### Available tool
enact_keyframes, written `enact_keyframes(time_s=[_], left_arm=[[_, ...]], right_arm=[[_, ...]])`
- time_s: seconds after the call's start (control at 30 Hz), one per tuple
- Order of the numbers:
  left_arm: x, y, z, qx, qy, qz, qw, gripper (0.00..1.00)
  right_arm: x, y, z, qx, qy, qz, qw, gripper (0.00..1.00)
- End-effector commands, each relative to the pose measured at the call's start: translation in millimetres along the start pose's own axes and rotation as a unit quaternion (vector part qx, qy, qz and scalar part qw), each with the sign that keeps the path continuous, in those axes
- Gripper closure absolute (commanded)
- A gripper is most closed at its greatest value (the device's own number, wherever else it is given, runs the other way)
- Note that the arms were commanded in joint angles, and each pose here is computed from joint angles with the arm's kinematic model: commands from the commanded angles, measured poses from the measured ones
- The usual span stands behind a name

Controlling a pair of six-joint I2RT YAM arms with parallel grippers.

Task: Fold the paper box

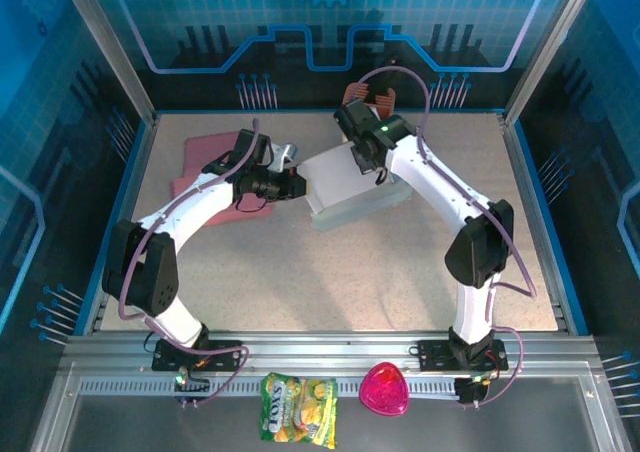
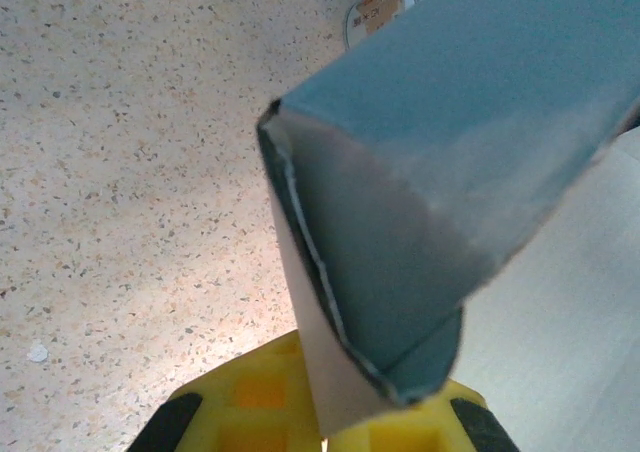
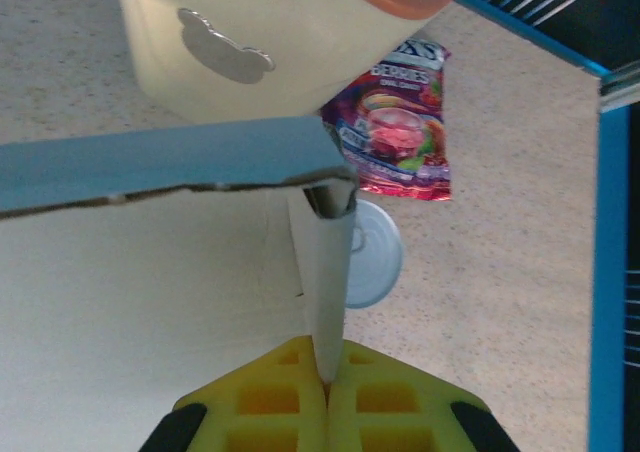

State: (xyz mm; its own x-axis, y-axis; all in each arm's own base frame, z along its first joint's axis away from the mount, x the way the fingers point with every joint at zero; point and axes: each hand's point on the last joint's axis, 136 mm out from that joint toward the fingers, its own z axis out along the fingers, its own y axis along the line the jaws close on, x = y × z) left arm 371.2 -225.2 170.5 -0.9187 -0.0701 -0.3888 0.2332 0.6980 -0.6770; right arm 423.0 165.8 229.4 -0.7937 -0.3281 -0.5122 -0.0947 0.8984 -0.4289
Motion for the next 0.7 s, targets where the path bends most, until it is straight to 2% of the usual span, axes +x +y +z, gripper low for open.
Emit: enact_keyframes(time_s=[0.0, 0.2, 0.37, 0.47, 0.6, 0.67], left_arm=[[-17.3, -30.8, -13.9, 0.03, -0.029, 0.025, 0.999, 1.0], [-16.1, -34.3, -11.3, 0.035, -0.029, 0.02, 0.999, 1.0], [-15.5, -34.9, -9.4, 0.039, -0.03, 0.016, 0.999, 1.0], [-15.6, -35.1, -9.1, 0.04, -0.031, 0.015, 0.999, 1.0], [-14.2, -32.9, -8.0, 0.038, -0.03, 0.013, 0.999, 1.0], [-13.8, -32.5, -8.3, 0.037, -0.03, 0.012, 0.999, 1.0]], right_arm=[[6.0, -21.3, -3.6, 0.098, 0.014, -0.006, 0.995, 1.0], [0.9, -21.1, -5.8, 0.168, 0.026, -0.06, 0.984, 1.0], [-1.8, -5.0, -7.1, 0.159, 0.021, -0.088, 0.983, 1.0], [-1.2, 6.5, -8.1, 0.105, 0.021, -0.071, 0.992, 1.0], [-4.9, 31.3, -20.0, -0.026, 0.001, -0.037, 0.999, 1.0], [-5.8, 36.0, -26.6, -0.063, -0.004, -0.025, 0.998, 0.9]])
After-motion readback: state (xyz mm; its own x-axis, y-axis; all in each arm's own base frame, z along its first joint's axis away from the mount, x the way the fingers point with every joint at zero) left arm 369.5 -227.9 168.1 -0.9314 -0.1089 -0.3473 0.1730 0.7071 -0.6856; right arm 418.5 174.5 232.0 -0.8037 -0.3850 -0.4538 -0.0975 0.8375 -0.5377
